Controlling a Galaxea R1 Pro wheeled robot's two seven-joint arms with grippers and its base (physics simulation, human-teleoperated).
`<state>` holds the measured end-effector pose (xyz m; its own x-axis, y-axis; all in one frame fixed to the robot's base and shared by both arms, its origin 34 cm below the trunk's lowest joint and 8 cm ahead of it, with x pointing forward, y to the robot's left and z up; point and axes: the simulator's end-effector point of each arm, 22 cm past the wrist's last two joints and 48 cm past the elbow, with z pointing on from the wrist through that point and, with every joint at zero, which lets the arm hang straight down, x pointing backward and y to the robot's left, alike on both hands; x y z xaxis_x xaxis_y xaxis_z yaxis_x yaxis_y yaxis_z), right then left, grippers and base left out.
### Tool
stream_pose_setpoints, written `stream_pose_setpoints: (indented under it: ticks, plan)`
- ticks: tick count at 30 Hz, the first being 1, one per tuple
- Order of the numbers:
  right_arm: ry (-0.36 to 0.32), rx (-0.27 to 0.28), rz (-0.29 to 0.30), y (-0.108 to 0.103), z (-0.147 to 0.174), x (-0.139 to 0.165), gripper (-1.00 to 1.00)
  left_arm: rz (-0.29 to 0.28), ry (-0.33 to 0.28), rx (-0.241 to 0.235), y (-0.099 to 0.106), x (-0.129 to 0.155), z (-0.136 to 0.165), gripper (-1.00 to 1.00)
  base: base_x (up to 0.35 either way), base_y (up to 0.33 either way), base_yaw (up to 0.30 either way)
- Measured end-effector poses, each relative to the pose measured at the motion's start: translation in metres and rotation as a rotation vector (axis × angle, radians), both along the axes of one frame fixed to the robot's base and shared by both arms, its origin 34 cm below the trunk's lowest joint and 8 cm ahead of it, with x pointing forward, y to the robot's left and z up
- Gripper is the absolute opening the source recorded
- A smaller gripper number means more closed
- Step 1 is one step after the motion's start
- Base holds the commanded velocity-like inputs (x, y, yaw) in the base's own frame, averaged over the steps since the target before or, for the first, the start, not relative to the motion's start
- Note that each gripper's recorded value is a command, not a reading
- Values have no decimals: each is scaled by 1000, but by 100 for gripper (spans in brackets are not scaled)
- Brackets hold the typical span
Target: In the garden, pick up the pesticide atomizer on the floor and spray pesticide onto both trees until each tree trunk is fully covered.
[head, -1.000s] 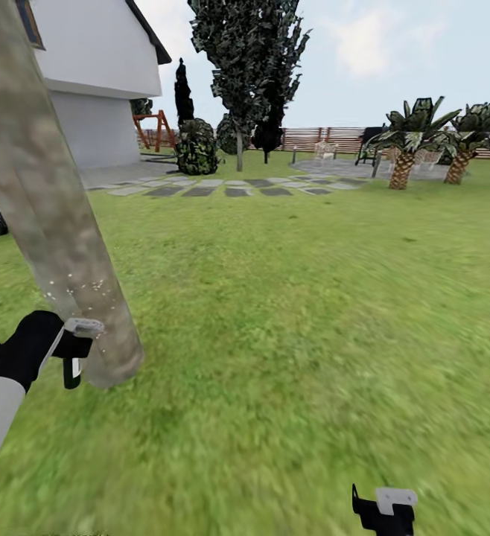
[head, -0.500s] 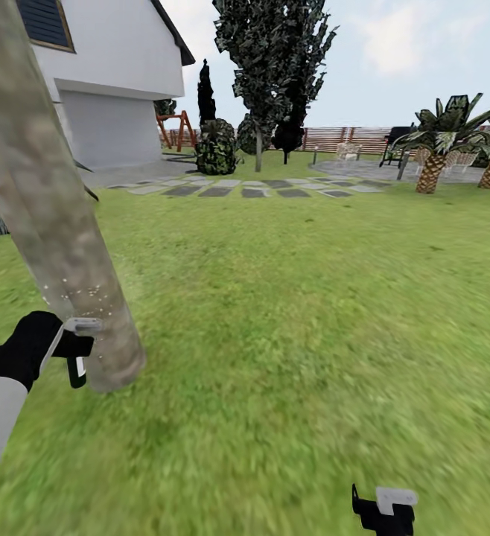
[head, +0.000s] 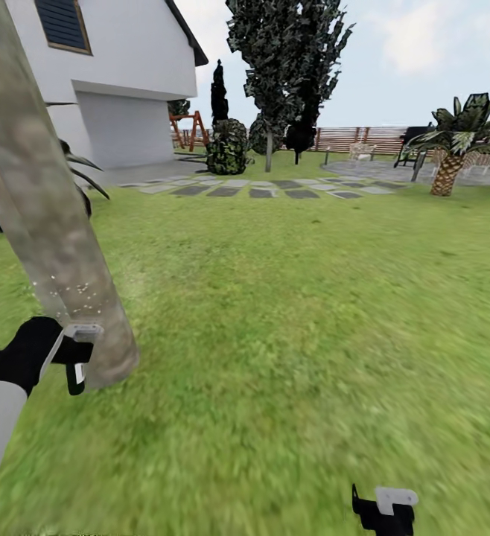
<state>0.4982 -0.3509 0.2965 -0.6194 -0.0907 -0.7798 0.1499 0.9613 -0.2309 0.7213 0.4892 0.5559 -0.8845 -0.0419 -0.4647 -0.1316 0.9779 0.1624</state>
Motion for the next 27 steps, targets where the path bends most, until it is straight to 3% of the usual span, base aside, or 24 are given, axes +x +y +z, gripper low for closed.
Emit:
stream_pose_setpoints:
  ticks: [5, 10, 11, 12, 16, 19, 22, 27]
  plan:
    - [0, 0, 0, 0, 0, 0, 100, -5, 18, -15, 2, -16, -36, -100, 169, -252, 276]
    - [0, 0, 0, 0, 0, 0, 100, -12, 20, -19, 0, -18, -45, -100, 195, -234, 272]
    - [0, 0, 0, 0, 0, 0, 100, -13, 28, -29, -4, -20, -50, -100, 199, -232, 31]
    - [0, -1, -1, 0, 0, 0, 100, -31, -20, -40, -18, -9, -55, -100, 199, -232, 16]
    - [2, 0, -1, 0, -1, -1, 100, 23, -52, -88, -17, -19, -85, -100, 199, -232, 4]
    - [4, -1, -2, 0, -1, -1, 100, 22, -6, -119, -35, -41, -123, -100, 155, -253, 0]
    - [3, 0, -1, 1, -1, -1, 100, 37, -17, -56, -26, -46, -128, -100, 166, -253, 0]
    - [2, 0, -1, 0, 0, -1, 100, 70, -42, -59, -22, -44, -125, -100, 201, -229, 68]
